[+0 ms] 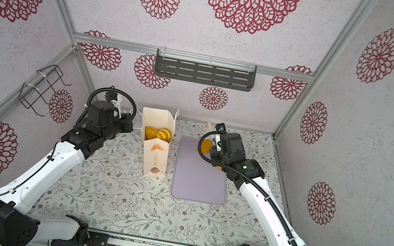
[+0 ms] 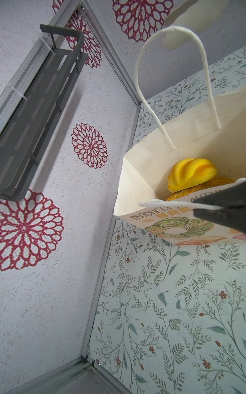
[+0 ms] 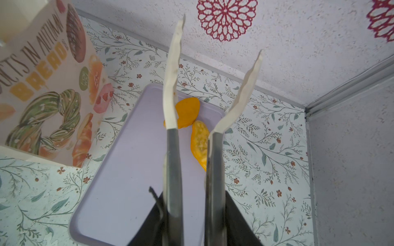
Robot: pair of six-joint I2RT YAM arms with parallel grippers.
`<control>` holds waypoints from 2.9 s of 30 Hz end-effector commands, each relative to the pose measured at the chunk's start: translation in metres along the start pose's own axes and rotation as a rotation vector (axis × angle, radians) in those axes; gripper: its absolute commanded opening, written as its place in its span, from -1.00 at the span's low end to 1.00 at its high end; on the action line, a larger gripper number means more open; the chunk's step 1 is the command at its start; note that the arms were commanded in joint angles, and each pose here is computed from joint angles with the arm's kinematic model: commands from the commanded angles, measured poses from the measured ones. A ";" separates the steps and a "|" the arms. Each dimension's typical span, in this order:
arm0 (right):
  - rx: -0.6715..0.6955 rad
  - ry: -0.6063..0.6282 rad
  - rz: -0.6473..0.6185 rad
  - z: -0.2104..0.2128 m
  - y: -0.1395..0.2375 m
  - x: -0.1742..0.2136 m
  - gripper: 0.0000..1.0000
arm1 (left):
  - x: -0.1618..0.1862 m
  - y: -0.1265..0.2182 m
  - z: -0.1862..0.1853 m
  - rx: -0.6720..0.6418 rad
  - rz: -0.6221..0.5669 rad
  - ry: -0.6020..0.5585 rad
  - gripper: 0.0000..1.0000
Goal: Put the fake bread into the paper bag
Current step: 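Withdraw the open tongs from the bag back over the tray, then lower the tongs onto the long sugar-crusted bun and close them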
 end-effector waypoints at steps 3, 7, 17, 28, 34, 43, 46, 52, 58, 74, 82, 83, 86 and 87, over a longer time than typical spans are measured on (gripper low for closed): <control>-0.050 0.008 -0.008 -0.009 0.000 -0.002 -0.23 | 0.001 -0.002 -0.001 0.003 -0.004 -0.018 -1.00; -0.067 0.019 0.033 -0.017 -0.009 0.008 -0.24 | 0.002 -0.003 -0.002 0.003 0.000 -0.018 -1.00; -0.109 0.006 0.134 -0.036 -0.034 0.029 -0.17 | 0.003 -0.005 -0.002 0.006 0.006 -0.018 -1.00; -0.070 0.033 0.207 -0.046 -0.060 0.052 -0.19 | 0.003 -0.005 -0.003 0.010 0.006 -0.017 -1.00; -0.065 0.062 0.234 -0.048 -0.068 0.059 -0.19 | 0.004 -0.006 -0.003 0.010 0.009 -0.016 -1.00; -0.057 0.080 0.282 -0.048 -0.085 0.075 -0.21 | 0.006 -0.009 -0.003 0.010 0.016 -0.017 -1.00; -0.063 0.081 0.280 -0.047 -0.089 0.078 -0.20 | 0.006 -0.009 -0.003 0.008 0.018 -0.017 -1.00; -0.063 0.081 0.333 -0.047 -0.101 0.087 -0.18 | 0.007 -0.010 -0.003 0.007 0.020 -0.019 -1.00; -0.053 0.083 0.419 -0.048 -0.117 0.100 -0.20 | 0.006 -0.010 -0.002 0.005 0.019 -0.019 -1.00; 0.011 0.096 0.382 -0.055 -0.118 0.090 -0.19 | 0.007 -0.011 -0.003 0.006 0.022 -0.019 -1.00; 0.009 0.108 0.416 -0.055 -0.129 0.094 -0.17 | 0.008 -0.011 -0.003 0.006 0.025 -0.019 -1.00; 0.003 0.106 0.420 -0.054 -0.130 0.095 -0.18 | 0.008 -0.011 -0.003 0.007 0.024 -0.020 -1.00; -0.017 0.096 0.422 -0.051 -0.134 0.096 -0.19 | 0.008 -0.012 -0.002 0.005 0.026 -0.020 -1.00; -0.025 0.094 0.424 -0.050 -0.135 0.096 -0.20 | 0.008 -0.012 -0.003 0.005 0.028 -0.020 -1.00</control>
Point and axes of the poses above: each gripper's point midway between its finger pads, its own y axis back along the fingers, its own z axis along the line the jaws close on, x = y × z, the point moved 6 cm from there along y, back along the fingers, and after that the axes turned 10 degrees about -y, right-handed, at the moved point
